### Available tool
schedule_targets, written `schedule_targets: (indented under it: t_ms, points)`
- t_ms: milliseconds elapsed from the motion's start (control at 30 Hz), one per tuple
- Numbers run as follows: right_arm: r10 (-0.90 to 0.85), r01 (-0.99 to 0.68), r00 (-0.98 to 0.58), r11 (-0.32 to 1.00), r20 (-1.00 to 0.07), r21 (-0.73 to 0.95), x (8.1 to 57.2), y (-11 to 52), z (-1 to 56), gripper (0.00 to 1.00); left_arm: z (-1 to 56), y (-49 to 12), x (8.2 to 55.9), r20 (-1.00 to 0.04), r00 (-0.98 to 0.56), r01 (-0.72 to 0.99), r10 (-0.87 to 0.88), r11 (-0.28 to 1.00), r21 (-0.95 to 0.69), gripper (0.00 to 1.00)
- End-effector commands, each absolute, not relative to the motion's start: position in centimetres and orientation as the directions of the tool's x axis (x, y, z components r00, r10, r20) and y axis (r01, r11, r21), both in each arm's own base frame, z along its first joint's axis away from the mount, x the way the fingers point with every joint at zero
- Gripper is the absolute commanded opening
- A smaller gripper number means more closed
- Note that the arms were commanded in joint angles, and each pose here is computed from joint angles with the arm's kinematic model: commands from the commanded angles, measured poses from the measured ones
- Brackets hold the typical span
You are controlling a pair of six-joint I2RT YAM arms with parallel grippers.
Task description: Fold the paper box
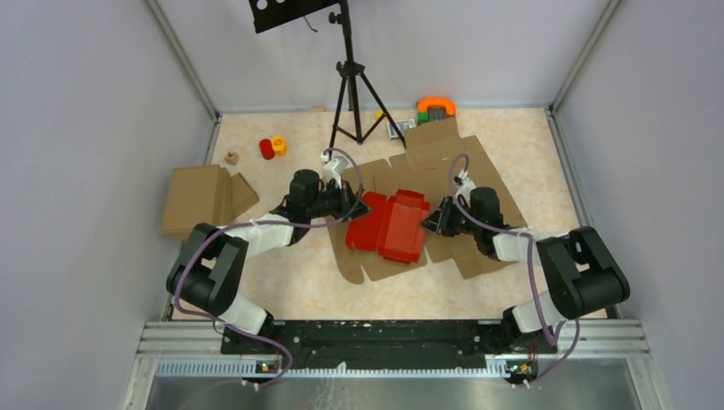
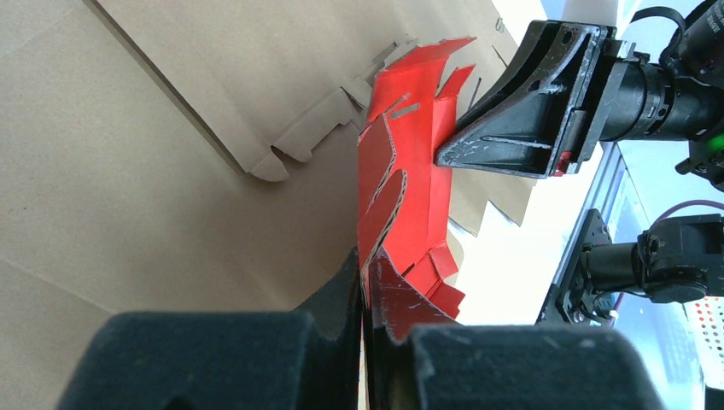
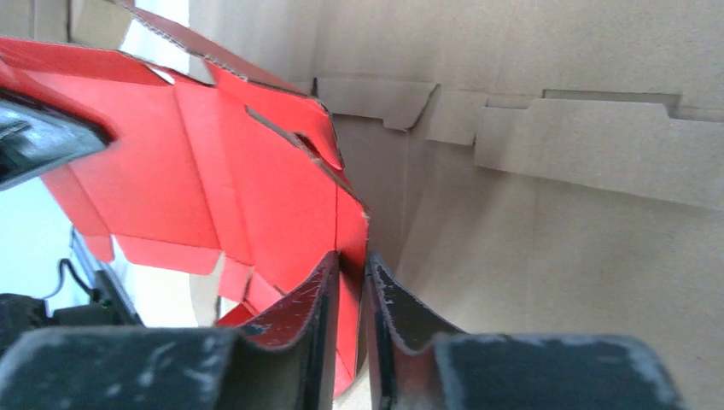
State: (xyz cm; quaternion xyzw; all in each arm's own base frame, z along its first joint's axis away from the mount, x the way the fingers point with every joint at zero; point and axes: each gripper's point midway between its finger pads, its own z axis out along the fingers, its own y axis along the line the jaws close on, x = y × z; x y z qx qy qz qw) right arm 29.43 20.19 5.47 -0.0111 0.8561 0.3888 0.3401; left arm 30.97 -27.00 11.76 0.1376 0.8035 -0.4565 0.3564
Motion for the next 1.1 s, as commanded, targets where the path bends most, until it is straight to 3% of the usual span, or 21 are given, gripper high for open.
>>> schedule_targets:
  t_ms: [0, 100, 267, 633, 1067]
  points:
    - [0.269, -0.377, -0.721, 0.621, -0.639, 0.687, 30.4, 22.1, 8.7, 0.08, 14.7, -27.6, 31.6, -0.755, -0.646, 0.612, -0.116, 0.512, -0.603, 0.04]
    - [0.246, -0.382, -0.696, 0.668, -0.674, 0.638, 30.7, 22.0, 9.3, 0.00, 15.3, -27.7, 31.3, -0.764, -0.632, 0.626, -0.129, 0.496, -0.602, 0.04]
    - [0.215, -0.363, -0.622, 0.772, -0.753, 0.521, 32.0, 21.1, 10.5, 0.00, 16.3, -27.9, 30.9, -0.785, -0.601, 0.657, -0.150, 0.466, -0.592, 0.04]
    - [0.174, -0.357, -0.468, 0.859, -0.866, 0.366, 31.7, 22.9, 13.3, 0.00, 15.4, -28.0, 32.3, -0.744, -0.630, 0.578, -0.223, 0.505, -0.640, 0.00]
    - [0.255, -0.260, -0.279, 0.908, -0.926, 0.328, 32.3, 21.6, 13.4, 0.00, 15.4, -29.4, 31.4, -0.854, -0.463, 0.621, -0.237, 0.601, -0.503, 0.00]
